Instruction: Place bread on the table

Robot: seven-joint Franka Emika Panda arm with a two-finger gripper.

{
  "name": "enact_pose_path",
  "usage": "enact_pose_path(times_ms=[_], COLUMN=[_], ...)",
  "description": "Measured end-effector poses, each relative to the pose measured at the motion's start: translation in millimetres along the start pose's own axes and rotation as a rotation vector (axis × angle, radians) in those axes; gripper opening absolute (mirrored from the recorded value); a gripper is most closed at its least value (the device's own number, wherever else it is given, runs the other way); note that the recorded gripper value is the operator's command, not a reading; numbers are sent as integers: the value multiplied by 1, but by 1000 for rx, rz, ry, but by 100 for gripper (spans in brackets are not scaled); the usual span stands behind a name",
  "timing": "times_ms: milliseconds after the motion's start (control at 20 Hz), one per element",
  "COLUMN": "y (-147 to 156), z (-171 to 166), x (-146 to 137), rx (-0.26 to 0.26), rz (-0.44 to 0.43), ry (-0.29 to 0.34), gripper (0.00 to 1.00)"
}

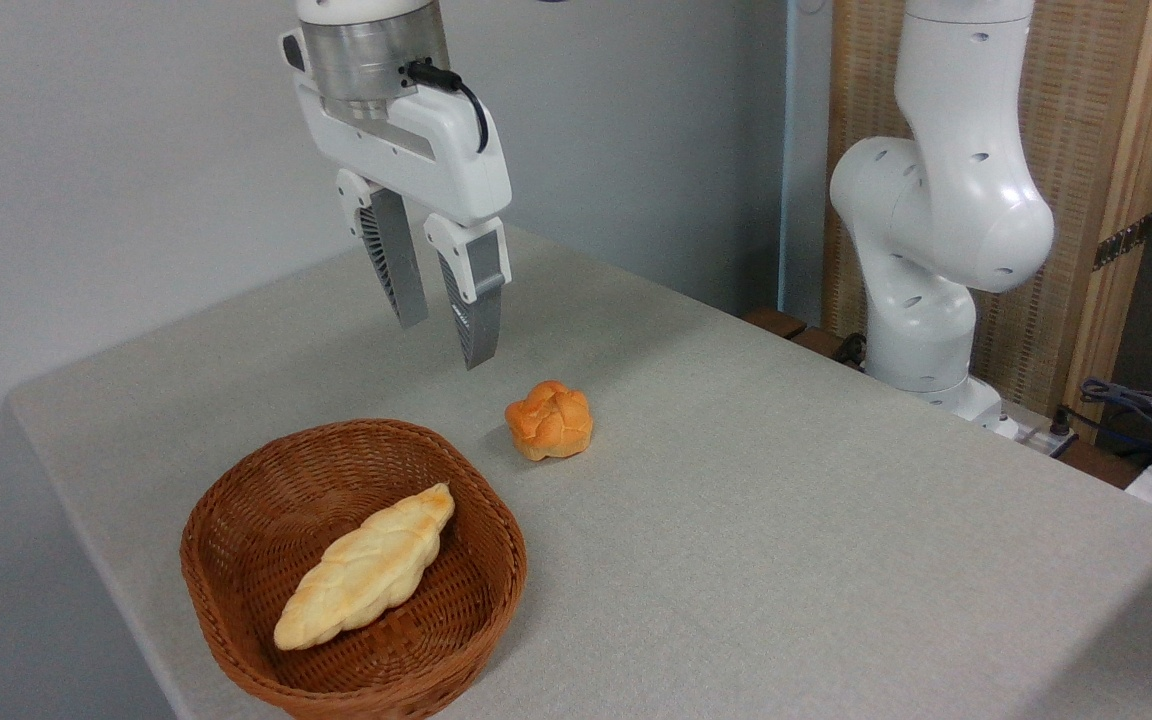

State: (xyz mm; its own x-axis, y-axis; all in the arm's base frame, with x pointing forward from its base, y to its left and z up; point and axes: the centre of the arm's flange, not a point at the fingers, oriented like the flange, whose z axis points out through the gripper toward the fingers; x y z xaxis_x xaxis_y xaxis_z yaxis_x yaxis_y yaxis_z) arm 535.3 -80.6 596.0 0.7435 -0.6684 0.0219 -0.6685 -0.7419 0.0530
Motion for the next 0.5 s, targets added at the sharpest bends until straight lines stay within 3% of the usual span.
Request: enact_pose_path(times_ms=[500], y=[-13], z=[-13], x=[-3], rx=[8], rz=[-14], ry=[10], gripper=[100])
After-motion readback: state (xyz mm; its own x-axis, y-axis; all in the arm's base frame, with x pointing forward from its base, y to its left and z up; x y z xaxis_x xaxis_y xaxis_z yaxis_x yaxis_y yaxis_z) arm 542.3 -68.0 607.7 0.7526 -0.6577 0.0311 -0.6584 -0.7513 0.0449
